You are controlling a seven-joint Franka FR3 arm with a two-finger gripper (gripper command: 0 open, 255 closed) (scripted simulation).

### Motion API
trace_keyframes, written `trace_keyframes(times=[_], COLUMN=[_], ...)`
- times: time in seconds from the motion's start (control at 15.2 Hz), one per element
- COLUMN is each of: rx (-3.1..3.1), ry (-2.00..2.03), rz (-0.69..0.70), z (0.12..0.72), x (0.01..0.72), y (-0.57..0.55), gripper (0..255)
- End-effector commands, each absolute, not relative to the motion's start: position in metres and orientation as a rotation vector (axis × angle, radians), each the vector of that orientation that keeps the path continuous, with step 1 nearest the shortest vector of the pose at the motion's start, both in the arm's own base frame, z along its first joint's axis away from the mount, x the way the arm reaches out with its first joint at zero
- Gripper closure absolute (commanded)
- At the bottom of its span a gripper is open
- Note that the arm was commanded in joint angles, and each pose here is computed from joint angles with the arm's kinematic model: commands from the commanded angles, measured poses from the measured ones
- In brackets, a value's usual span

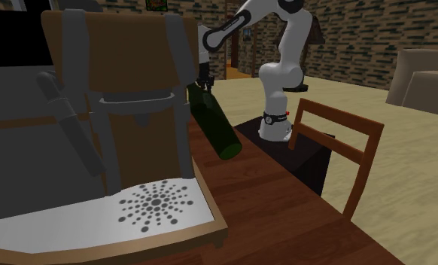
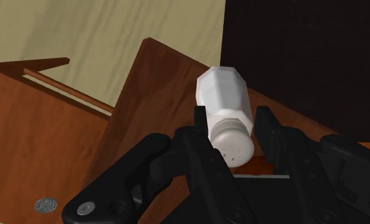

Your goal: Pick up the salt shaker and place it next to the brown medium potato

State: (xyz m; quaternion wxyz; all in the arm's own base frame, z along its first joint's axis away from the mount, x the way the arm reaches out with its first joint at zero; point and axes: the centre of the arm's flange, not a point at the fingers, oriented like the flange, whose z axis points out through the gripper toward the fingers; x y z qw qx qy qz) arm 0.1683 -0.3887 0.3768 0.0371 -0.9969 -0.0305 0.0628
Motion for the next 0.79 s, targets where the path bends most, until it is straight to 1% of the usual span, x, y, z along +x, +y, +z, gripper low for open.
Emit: trace_keyframes(times=[0.0, 0.4, 0.46, 0.73], rx=[-3.060, -3.060, -3.060, -3.060], ry=[-0.093, -0.093, -0.093, -0.093], rz=[0.192, 0.192, 0.192, 0.192], z=[0.3735, 0.3735, 0.3735, 0.3735], x=[0.1676, 0.1676, 0.1676, 0.1676], y=[-0.3891, -0.3891, -0.3891, -0.3891], gripper=[255, 255, 0, 0])
